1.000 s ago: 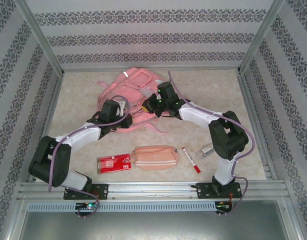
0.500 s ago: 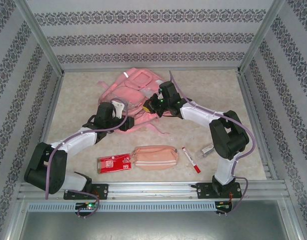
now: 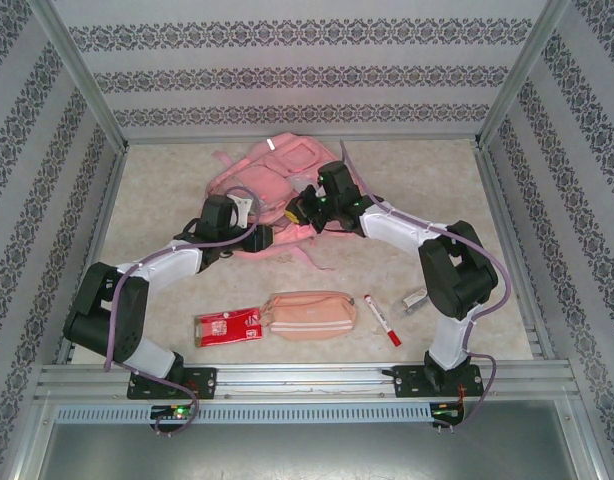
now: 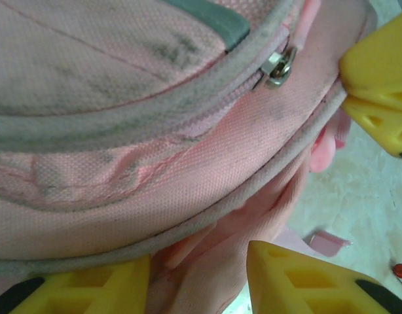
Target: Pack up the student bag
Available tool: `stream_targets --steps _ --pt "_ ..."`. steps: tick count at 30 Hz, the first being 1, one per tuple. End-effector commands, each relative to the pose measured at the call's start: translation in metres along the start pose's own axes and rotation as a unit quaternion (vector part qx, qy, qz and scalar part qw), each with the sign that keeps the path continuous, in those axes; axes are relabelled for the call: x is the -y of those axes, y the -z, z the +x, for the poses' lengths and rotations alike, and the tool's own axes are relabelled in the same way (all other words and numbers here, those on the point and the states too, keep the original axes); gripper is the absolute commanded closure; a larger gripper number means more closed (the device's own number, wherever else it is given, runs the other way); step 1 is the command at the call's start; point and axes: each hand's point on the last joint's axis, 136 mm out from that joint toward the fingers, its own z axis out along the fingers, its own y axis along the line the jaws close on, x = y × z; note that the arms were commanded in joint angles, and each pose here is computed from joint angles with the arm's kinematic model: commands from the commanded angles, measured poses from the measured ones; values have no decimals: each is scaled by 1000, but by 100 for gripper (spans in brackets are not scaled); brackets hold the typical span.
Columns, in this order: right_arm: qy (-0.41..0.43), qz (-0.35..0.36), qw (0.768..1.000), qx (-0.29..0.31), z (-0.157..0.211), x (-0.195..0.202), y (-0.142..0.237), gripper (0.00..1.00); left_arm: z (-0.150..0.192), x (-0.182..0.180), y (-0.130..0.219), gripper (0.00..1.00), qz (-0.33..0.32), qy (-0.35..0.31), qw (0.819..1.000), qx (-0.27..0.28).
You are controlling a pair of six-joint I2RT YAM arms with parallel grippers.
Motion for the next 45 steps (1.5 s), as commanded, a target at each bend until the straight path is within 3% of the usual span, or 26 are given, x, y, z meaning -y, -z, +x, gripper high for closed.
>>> stream_targets --steps 1,9,12,15,25,32,36,37,38,39,43,45 --pt "33 -81 995 -55 45 -59 12 100 -34 11 1 57 21 -14 999 47" --pt "38 -84 993 -71 63 -63 10 100 -35 14 -12 72 42 -5 998 35" --pt "40 -82 993 -71 64 -60 11 100 -40 17 -9 82 46 -14 998 46" --pt "41 -74 994 -65 61 -54 13 100 -42 20 -3 100 49 -26 997 49" --pt "46 -44 998 -28 31 -24 31 100 -31 -9 25 100 2 0 998 58" --pt "34 -44 998 -20 5 -6 51 100 -4 -9 21 100 25 -6 999 25" --pt "33 -39 999 -17 -2 1 54 100 0 11 21 100 68 -6 997 26" --pt "35 -37 999 -18 0 2 54 93 1 18 21 100 79 -9 997 25" --pt "38 -33 999 -16 4 3 52 73 1 28 19 100 91 -16 996 22" --pt "42 -24 999 -9 7 6 50 64 3 37 18 100 100 -22 995 17" --pt "153 -40 987 4 14 -15 53 58 -1 69 15 100 139 -26 990 14" --pt "289 -53 956 15 5 -30 73 58 -7 79 15 100 153 -23 988 22"
